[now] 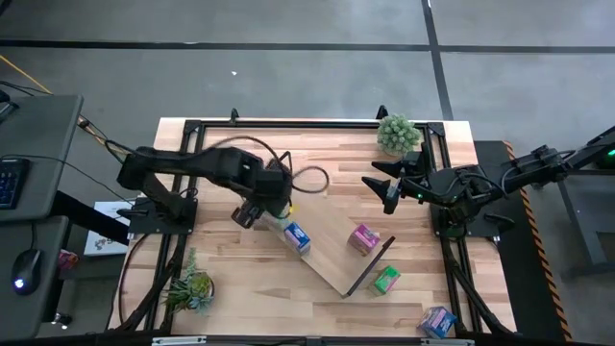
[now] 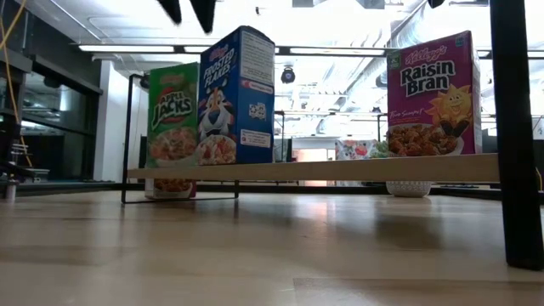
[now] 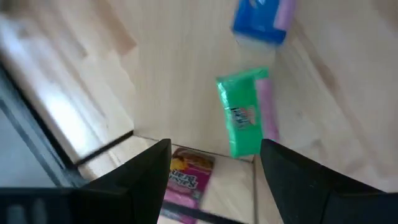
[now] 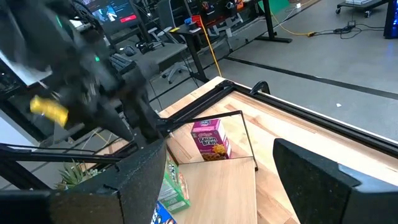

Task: Stack cereal on shelf
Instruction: Put the left green cereal box on the shelf

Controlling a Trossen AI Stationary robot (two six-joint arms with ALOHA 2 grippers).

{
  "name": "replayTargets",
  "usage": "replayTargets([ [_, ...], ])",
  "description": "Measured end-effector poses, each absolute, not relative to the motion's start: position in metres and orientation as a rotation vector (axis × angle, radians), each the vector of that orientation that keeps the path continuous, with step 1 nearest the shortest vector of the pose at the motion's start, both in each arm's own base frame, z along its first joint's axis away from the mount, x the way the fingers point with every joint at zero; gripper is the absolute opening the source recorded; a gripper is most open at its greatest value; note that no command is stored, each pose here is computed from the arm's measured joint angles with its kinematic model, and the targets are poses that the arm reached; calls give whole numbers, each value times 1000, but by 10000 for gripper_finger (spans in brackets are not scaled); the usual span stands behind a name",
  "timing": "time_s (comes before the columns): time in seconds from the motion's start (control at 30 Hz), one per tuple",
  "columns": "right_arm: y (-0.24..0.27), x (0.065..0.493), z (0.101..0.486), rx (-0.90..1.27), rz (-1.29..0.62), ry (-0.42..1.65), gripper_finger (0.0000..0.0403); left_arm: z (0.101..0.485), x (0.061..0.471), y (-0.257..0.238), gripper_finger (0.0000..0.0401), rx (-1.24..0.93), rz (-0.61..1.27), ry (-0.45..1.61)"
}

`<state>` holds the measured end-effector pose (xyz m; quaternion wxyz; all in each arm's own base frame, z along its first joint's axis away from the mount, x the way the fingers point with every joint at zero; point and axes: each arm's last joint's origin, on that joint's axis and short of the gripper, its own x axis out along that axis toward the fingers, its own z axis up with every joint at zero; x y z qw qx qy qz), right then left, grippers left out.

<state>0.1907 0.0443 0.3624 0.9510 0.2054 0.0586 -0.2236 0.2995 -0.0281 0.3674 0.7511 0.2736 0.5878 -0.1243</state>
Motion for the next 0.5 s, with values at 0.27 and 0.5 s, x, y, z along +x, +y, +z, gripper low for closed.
replayTargets([
  [0.27, 44, 191, 363, 467, -452, 102, 288, 409, 246, 7, 231, 126, 105, 820],
  [0.5, 45, 192, 366, 476, -441, 79, 288, 382, 179, 21, 222, -135, 450, 412],
])
